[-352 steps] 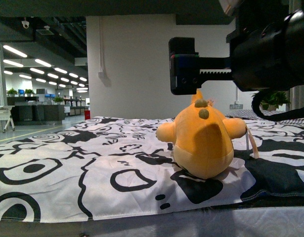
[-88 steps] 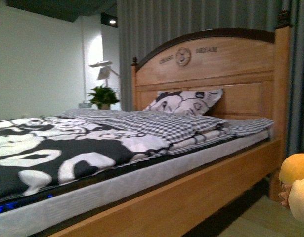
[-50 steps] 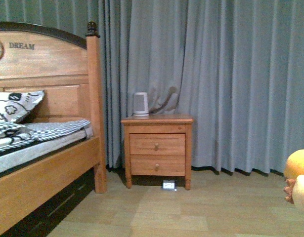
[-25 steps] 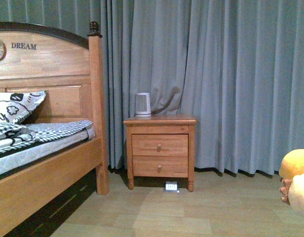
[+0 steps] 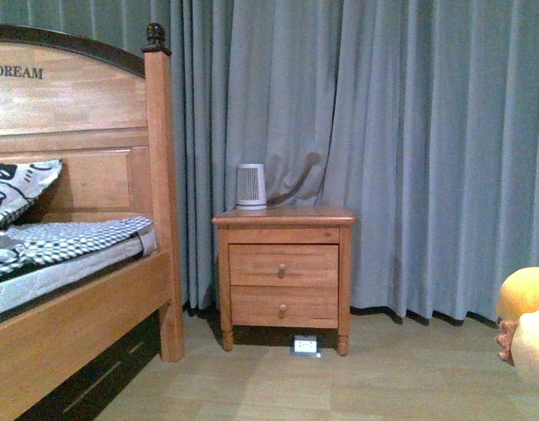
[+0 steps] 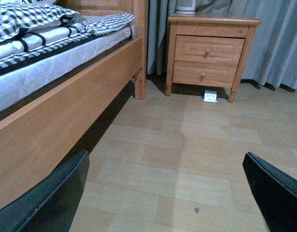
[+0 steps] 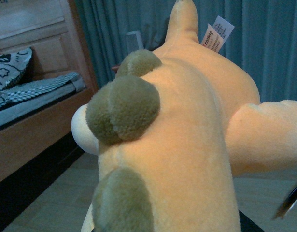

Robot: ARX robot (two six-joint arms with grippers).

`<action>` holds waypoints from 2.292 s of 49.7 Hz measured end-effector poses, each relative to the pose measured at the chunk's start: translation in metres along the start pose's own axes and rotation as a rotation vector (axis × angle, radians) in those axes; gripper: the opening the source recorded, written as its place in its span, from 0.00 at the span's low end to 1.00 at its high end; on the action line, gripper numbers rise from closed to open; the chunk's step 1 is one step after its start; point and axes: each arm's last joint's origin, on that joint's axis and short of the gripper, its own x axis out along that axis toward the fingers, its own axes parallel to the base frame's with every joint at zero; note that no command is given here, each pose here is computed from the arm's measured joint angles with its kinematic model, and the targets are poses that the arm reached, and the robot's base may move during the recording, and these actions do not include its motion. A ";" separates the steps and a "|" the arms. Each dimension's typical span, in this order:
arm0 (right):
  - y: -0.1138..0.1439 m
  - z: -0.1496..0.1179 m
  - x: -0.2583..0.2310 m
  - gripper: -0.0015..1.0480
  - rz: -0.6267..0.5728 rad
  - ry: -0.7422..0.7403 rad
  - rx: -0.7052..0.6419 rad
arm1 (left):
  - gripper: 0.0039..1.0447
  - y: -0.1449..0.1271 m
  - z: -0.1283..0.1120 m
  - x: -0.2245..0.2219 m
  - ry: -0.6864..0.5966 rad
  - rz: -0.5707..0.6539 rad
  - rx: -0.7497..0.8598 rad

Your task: Put away toys

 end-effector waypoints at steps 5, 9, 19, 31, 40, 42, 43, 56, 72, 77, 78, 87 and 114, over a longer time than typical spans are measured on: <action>0.000 0.000 0.000 0.19 0.000 0.000 0.000 | 0.95 0.000 0.000 0.000 0.000 0.001 0.000; 0.000 0.000 0.000 0.19 0.000 0.000 0.000 | 0.95 0.000 0.000 0.000 0.000 0.001 0.000; 0.000 0.000 0.000 0.19 0.000 -0.001 0.000 | 0.95 0.000 0.000 0.000 -0.001 -0.001 0.000; 0.000 0.000 0.000 0.19 0.004 0.001 0.000 | 0.95 0.000 0.000 0.000 -0.001 0.003 0.000; 0.000 0.000 0.000 0.19 -0.012 -0.003 0.000 | 0.95 0.000 0.000 0.000 -0.001 -0.003 0.000; 0.000 0.000 0.000 0.19 -0.011 -0.002 0.000 | 0.95 0.000 0.000 0.000 -0.001 -0.003 0.000; 0.000 0.000 0.000 0.19 -0.010 -0.002 0.000 | 0.95 0.000 0.000 0.000 -0.001 -0.003 0.000; 0.000 0.000 0.000 0.19 0.000 0.000 0.000 | 0.95 0.000 0.000 0.000 -0.001 0.000 0.000; 0.000 0.000 0.000 0.19 0.000 0.000 0.000 | 0.95 0.000 0.000 0.000 -0.001 0.000 0.000; 0.000 0.000 0.000 0.19 -0.001 0.000 0.000 | 0.95 0.000 0.000 0.000 -0.001 0.001 0.000; 0.000 0.000 0.000 0.19 -0.001 0.000 0.000 | 0.95 0.000 0.000 0.000 -0.001 0.002 0.000; 0.000 0.000 0.000 0.19 -0.003 -0.001 0.000 | 0.95 0.000 0.000 0.000 -0.001 0.002 0.000; 0.000 0.000 0.000 0.19 -0.004 -0.001 0.000 | 0.95 0.000 0.000 0.000 -0.001 0.001 0.000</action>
